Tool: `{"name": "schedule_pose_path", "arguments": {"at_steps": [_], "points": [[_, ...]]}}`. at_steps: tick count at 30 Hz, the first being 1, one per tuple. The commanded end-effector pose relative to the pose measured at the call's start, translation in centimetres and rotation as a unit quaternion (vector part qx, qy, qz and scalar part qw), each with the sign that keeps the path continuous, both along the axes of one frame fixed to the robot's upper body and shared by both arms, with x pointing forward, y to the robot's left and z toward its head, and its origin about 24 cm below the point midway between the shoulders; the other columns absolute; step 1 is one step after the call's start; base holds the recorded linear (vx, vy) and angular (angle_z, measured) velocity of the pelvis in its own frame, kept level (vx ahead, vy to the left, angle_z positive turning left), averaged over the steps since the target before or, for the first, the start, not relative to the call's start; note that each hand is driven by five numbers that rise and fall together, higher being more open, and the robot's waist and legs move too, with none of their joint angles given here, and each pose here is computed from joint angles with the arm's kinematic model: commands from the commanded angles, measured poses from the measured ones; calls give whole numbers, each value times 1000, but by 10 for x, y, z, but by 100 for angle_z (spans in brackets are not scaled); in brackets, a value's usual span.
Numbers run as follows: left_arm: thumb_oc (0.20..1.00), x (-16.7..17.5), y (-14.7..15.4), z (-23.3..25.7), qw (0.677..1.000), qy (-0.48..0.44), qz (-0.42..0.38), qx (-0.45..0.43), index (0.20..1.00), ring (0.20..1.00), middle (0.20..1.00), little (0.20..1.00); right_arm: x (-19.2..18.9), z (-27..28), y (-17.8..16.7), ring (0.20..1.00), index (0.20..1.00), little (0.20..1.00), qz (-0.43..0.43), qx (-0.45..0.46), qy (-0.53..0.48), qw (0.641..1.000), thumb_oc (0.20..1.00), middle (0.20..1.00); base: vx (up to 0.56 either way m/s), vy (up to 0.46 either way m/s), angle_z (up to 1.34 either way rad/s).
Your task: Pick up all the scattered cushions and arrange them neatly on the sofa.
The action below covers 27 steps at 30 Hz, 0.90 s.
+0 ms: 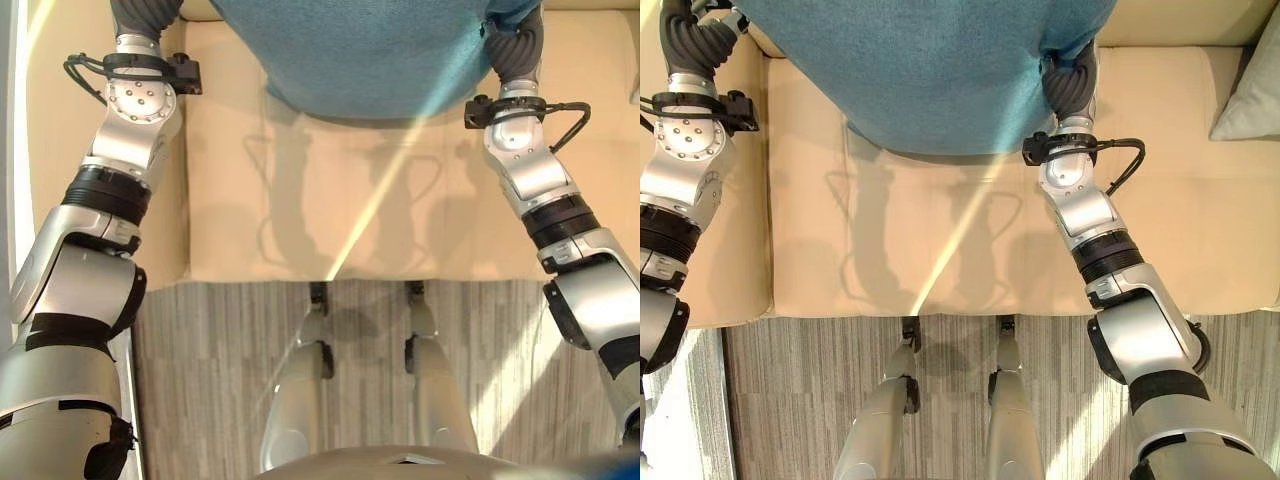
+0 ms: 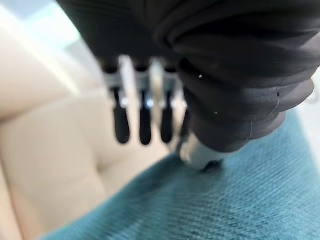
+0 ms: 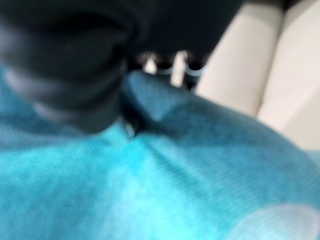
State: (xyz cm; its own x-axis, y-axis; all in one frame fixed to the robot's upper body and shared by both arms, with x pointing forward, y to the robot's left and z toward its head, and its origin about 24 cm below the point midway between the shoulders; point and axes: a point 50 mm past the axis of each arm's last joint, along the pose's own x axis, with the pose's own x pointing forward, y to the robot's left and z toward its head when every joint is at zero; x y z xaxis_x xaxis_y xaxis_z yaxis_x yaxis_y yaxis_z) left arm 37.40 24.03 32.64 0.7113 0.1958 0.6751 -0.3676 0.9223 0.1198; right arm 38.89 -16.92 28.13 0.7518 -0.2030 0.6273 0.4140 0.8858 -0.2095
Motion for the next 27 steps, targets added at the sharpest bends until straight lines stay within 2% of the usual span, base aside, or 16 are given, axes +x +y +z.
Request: {"name": "schedule_pose_path", "arguments": {"at_steps": [1,5,6,7,14,22,25,27], "points": [[200,-20,2,44,995,-97,-11,2,200,200,200,200,-12,54,2,200,200,200,7,4,-103,995,200,200,26,-30,-6],[200,-12,-3,51,997,-80,-5,10,200,200,200,200,-5,61,4,200,200,200,3,-20,-82,996,200,200,5,-10,0],[256,-12,-3,52,997,-81,-5,10,256,256,256,256,-5,62,4,200,200,200,3,-20,-83,996,200,200,-16,-34,7],[1000,-10,-2,58,997,-75,6,10,1000,1000,1000,1000,-2,67,1,1000,1000,1000,-8,-30,-75,997,1000,1000,-7,-26,8],[1000,-10,8,73,996,-61,51,42,1000,1000,1000,1000,-6,99,0,1000,1000,1000,-33,-83,-90,992,1000,1000,-2,-21,3],[1000,-8,-1,85,995,-57,49,69,1000,1000,1000,1000,-18,144,-16,1000,1000,1000,-106,-162,-110,975,1000,1000,-5,-37,7],[1000,-8,-2,87,994,-54,55,75,1000,1000,1000,1000,-22,150,-30,1000,1000,1000,-149,-183,-108,966,1000,1000,-14,-66,4],[1000,-10,12,77,995,-52,66,60,1000,1000,1000,1000,-29,151,-52,1000,1000,1000,-186,-187,-112,958,1000,1000,-11,-51,9]]}}
